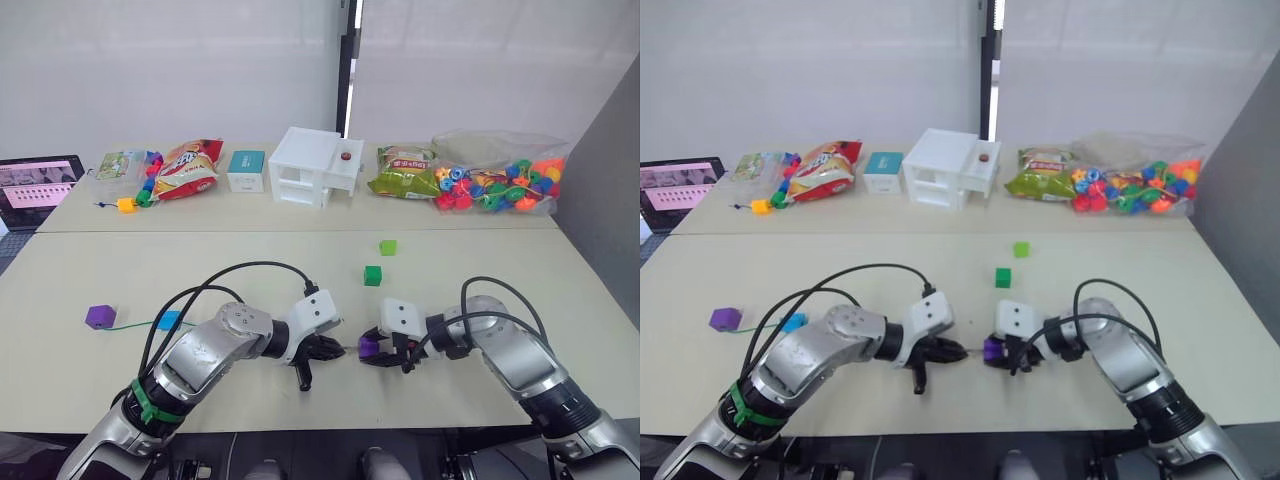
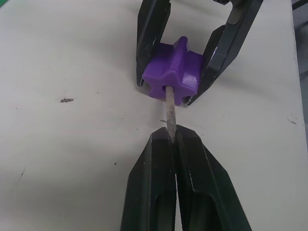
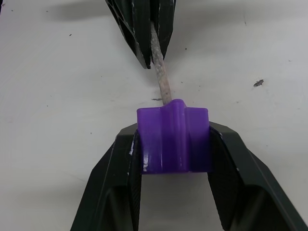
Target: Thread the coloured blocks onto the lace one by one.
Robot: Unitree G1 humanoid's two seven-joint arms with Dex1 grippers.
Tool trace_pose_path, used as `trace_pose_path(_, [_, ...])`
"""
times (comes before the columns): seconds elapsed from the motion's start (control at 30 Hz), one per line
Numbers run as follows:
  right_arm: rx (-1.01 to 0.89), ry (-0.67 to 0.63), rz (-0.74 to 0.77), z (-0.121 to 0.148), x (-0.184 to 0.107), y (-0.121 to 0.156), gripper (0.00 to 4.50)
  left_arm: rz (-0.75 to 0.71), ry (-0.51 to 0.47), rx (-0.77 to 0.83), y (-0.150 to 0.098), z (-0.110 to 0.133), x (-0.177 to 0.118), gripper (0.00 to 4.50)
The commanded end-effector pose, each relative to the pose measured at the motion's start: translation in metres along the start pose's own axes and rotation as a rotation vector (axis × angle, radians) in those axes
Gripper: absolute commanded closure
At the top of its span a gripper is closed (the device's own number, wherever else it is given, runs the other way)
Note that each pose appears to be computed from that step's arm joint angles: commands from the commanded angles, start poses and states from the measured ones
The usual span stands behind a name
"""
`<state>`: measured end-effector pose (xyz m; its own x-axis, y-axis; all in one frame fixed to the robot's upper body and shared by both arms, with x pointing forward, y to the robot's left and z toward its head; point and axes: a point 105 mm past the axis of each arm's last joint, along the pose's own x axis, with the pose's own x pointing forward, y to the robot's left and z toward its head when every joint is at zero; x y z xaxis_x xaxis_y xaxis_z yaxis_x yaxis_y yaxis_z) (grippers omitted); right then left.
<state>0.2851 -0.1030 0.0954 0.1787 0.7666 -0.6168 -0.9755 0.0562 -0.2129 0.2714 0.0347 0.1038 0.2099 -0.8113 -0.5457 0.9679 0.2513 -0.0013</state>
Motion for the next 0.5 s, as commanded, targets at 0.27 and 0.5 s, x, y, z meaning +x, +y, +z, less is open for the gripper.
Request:
trace_pose_path(0.27, [-0.011, -0.038, 0.008, 0.011, 0.008, 0.004, 3.14, -0.145, -0.113, 0.133, -0.022, 0.039, 0.026, 4.5])
trace_pose_path(0.5, [0.004, -0.062, 0.005, 0.01, 0.012, 0.006, 3.14, -0.15, -0.109, 0.134, -0.019, 0.037, 0.022, 4.5])
